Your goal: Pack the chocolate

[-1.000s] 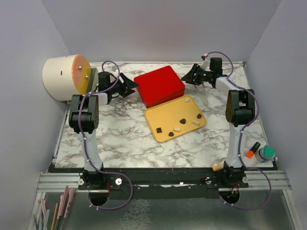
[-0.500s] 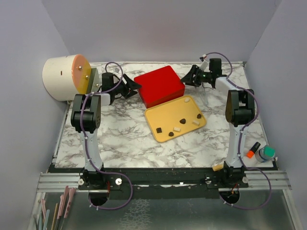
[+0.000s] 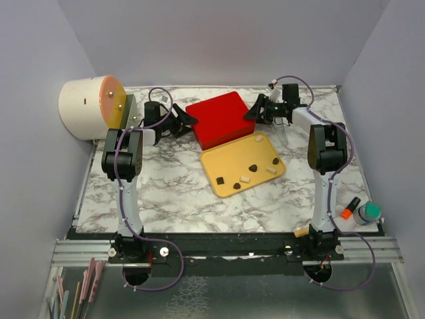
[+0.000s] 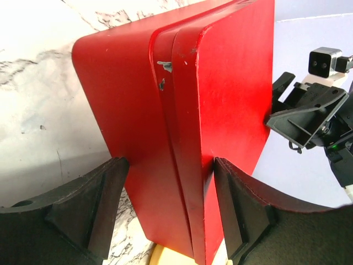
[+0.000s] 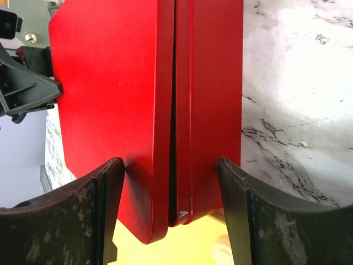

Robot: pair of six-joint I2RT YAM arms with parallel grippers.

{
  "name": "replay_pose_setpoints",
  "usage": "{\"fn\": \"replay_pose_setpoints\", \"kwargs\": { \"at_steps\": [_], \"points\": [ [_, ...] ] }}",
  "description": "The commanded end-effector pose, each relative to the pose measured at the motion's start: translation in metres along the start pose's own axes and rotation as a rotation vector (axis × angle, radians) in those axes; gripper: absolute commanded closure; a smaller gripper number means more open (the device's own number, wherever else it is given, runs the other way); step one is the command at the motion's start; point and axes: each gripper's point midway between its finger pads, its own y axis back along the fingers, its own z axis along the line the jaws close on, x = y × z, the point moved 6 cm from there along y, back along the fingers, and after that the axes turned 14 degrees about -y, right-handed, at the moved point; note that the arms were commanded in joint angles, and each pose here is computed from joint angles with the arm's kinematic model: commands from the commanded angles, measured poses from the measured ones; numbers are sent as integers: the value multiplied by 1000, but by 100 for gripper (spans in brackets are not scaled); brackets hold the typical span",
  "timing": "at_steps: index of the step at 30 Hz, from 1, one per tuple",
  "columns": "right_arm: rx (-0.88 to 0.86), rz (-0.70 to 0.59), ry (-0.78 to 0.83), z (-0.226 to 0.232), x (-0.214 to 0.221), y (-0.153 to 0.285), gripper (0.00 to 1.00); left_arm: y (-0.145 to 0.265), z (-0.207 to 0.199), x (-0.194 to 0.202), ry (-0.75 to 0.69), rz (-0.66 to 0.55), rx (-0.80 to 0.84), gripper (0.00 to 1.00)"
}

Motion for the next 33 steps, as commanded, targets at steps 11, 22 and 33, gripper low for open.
{"fn": "replay_pose_setpoints", "kwargs": {
  "at_steps": [11, 22, 33],
  "points": [
    [41, 54, -43, -20, 14, -19, 32, -16, 8, 3, 9, 21, -30, 29],
    [48, 82, -88, -34, 22, -27, 47, -22, 14, 2, -8, 51, -86, 31],
    [40, 107, -135, -45, 30, -34, 73, -24, 17, 5, -1, 60, -101, 35]
  ]
}}
